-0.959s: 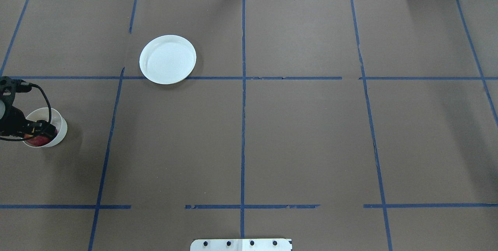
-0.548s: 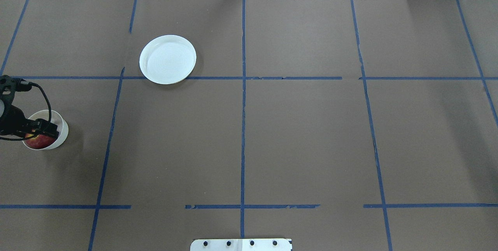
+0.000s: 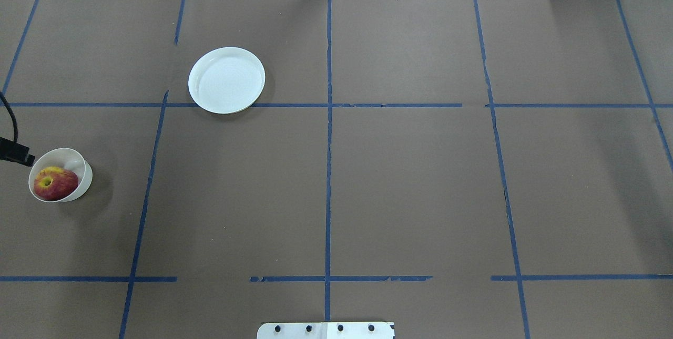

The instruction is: Move apple from plate to bowl

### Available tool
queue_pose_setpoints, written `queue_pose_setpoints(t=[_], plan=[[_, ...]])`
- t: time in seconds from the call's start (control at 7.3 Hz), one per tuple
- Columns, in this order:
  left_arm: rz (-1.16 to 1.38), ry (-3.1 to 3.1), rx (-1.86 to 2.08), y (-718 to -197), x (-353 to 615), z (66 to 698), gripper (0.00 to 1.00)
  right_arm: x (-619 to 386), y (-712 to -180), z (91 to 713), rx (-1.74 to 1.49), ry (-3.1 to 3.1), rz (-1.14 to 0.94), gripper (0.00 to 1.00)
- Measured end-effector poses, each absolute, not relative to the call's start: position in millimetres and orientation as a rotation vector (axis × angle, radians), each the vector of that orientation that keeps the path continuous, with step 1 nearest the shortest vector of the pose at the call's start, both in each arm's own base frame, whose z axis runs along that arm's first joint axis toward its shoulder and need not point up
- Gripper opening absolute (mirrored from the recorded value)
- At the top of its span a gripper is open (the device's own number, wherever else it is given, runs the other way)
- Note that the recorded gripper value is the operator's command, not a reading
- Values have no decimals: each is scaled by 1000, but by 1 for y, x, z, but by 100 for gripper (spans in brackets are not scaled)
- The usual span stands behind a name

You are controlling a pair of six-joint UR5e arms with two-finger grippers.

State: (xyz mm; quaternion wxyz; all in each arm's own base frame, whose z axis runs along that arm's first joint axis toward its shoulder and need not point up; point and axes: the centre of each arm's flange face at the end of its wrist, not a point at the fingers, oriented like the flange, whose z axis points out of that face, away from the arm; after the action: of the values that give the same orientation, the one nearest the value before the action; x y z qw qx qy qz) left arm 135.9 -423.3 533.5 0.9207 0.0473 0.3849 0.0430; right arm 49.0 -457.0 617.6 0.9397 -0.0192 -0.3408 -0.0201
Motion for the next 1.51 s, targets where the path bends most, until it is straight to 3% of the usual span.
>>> queue_pose_setpoints(t=[0.55,0.96,1.51], plan=[[72,724,164,-455,2,562,100,49,-457,617,-39,-696,-41,100],[64,737,157,-513,-26,584,100,49,-457,617,-39,-696,-41,100],[120,723,153,-514,-49,601,100,49,-457,617,-38,-696,-42,100]])
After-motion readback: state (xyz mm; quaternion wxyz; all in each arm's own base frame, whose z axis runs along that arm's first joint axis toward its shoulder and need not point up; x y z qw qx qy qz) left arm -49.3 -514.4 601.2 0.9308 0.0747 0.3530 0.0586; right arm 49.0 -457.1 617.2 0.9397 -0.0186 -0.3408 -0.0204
